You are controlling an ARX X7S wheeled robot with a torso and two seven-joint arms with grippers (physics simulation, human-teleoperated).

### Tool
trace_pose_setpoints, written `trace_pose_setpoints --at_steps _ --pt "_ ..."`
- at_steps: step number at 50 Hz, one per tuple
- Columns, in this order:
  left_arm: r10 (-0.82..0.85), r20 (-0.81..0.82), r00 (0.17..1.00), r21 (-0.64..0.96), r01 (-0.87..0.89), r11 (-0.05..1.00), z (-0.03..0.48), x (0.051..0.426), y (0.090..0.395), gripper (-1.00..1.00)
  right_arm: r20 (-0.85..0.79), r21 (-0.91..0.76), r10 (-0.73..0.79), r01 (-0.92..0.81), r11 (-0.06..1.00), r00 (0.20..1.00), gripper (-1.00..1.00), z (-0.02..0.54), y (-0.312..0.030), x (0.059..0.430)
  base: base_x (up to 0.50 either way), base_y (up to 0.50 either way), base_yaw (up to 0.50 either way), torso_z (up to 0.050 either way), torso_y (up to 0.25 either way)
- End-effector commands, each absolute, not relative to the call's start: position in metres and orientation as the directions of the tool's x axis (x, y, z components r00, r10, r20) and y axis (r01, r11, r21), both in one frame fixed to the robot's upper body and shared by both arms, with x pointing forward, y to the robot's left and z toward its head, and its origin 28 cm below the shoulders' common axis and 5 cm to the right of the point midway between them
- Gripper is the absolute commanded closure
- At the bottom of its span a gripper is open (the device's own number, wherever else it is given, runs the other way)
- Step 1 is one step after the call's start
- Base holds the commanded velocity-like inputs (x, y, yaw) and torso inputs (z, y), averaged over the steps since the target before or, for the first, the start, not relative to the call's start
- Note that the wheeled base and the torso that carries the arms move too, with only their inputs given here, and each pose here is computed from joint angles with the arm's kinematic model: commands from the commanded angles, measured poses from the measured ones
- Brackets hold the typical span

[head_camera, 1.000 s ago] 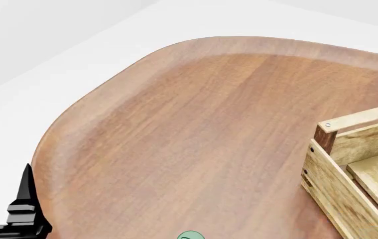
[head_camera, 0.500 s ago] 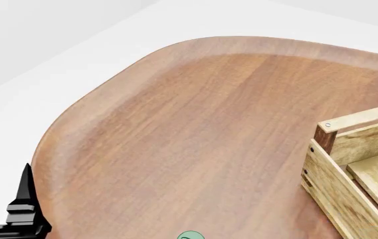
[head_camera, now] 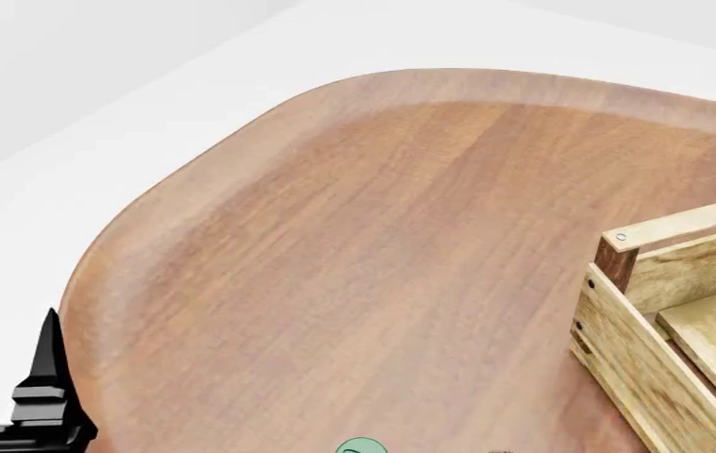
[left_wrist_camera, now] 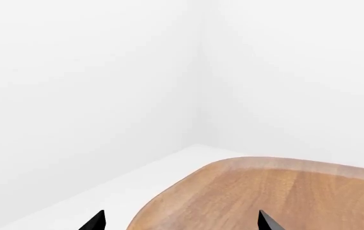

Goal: Pick up the salad dressing and put it in the tray.

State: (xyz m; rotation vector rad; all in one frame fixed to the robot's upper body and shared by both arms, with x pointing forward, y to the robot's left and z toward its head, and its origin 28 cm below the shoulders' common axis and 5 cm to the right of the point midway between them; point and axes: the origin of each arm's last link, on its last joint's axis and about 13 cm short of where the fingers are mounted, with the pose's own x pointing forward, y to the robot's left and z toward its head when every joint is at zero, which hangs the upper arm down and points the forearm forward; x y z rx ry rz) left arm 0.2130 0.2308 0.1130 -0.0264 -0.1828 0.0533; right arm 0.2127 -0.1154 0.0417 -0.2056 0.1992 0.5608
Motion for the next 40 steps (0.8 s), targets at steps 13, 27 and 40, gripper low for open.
trace_pose_setpoints --at_steps 13,27,40 --pt "0.059 0.177 0.982 -0.032 -0.054 0.998 0.111 0.213 0.232 -1.0 -0.264 -0.14 0.512 -0.558 0.818 0.817 1.0 0.028 -0.111 0.219 0.0 0.0 0.0 0.0 0.0" --pt "0.059 0.177 0.982 -0.032 -0.054 0.998 0.111 0.212 0.231 -1.0 -0.191 -0.162 0.488 -0.517 0.84 0.852 1.0 0.049 -0.112 0.212 0.0 0.0 0.0 0.0 0.0" --pt "0.06 0.181 0.982 -0.035 -0.055 0.998 0.112 0.212 0.232 -1.0 -0.092 -0.185 0.466 -0.475 0.86 0.88 1.0 0.074 -0.115 0.206 0.0 0.0 0.0 0.0 0.0"
